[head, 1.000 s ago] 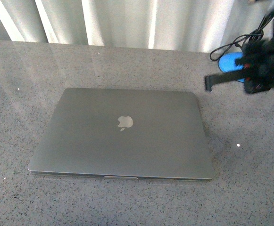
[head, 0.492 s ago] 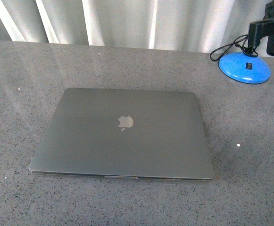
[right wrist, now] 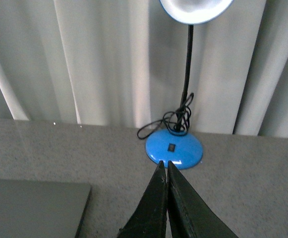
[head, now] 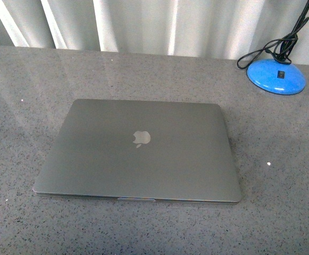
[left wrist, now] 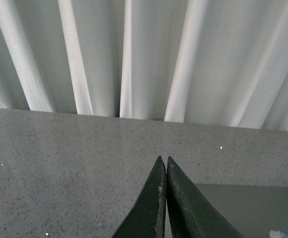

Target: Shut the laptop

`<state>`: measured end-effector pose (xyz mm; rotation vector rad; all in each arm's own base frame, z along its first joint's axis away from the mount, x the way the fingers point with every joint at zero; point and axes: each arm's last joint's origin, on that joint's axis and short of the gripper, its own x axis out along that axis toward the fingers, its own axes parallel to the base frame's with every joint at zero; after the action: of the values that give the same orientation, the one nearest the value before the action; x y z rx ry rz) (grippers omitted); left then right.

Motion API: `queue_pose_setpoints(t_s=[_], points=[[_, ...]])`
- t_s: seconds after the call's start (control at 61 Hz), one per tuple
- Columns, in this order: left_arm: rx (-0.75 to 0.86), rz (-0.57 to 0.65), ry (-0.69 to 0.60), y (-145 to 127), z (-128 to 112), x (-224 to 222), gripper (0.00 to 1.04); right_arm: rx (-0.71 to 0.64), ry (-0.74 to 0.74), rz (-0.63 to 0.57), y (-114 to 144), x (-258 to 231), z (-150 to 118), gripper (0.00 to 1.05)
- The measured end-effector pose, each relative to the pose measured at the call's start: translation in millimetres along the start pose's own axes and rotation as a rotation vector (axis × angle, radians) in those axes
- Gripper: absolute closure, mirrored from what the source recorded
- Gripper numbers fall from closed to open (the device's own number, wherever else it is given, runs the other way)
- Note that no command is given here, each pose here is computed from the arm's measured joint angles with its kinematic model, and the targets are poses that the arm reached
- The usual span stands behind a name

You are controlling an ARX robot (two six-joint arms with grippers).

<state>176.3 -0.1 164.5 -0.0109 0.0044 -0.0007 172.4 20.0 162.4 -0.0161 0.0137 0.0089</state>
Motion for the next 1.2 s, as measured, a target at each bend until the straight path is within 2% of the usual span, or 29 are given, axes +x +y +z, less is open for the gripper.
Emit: queue_pose_setpoints(t_s=[0.23,0.311,1.197], points=[[0.003,0.0,0.006,0.0,-1.7,-21.4,1.01,0.003,-0.002,0.024,-11.9,-19.6,0.1,1.04],[0.003,0.0,0.01,0.0,-2.2,-27.3,1.01,0.006,-0.004,-0.009,-19.0,-25.2,1.5,1.04],[0.003,0.0,-0.027,-0.1,8.5,-62.1,1.01,0.006,-0.039,-0.009,-19.5,-59.1,10.7,1.04]])
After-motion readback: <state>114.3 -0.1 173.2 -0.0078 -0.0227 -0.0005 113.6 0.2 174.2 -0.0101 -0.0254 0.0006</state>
